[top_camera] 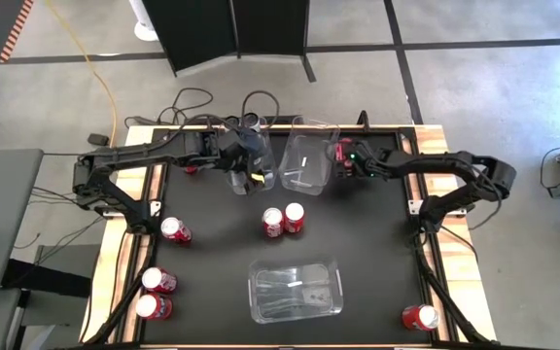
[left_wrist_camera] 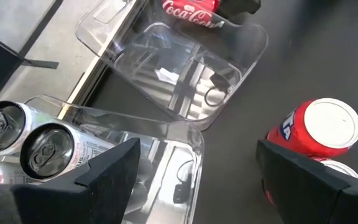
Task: Sort soda cans
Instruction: Put the top red soda can into the top right transparent bin
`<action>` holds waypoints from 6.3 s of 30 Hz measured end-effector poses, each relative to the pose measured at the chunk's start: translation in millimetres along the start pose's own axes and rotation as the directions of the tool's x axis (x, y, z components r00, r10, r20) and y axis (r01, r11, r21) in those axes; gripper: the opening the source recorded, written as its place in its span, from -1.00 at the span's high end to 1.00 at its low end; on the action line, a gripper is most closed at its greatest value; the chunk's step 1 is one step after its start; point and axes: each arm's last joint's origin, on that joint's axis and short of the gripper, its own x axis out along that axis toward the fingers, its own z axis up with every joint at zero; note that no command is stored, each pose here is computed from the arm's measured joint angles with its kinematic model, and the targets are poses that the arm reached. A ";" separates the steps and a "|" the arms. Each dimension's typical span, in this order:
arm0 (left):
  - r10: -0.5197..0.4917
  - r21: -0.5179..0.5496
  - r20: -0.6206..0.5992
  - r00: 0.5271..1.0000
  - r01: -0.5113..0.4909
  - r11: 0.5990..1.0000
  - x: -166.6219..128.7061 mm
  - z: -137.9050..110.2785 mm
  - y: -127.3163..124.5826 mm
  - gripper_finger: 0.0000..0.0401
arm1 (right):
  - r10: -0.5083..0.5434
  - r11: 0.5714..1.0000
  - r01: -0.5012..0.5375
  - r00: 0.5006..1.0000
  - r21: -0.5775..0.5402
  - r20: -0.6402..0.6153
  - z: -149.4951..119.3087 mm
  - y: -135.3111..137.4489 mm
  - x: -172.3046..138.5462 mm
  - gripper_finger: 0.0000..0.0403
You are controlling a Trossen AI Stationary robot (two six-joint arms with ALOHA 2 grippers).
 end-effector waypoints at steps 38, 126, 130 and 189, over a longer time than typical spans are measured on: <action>-0.166 0.437 0.195 0.967 0.066 0.897 50.6 38.3 -16.0 -0.59 | 0.638 0.766 -0.642 0.751 0.038 -0.170 -30.5 -3.7 -174.8 -0.23; -0.046 0.814 0.325 0.945 -0.255 0.523 72.4 67.9 -80.4 -0.72 | 0.848 0.526 -0.817 0.486 0.237 -0.210 -3.8 47.9 -167.4 -0.24; -0.042 0.817 0.323 0.946 -0.256 0.516 72.5 67.6 -80.4 -0.56 | 0.848 0.528 -0.812 0.488 0.250 -0.207 -1.9 46.7 -166.4 -0.24; -0.213 -0.067 0.445 0.870 0.269 0.961 82.7 88.5 -22.3 -0.56 | 0.682 0.636 -0.532 0.727 -0.559 0.084 85.7 78.2 -223.5 -0.59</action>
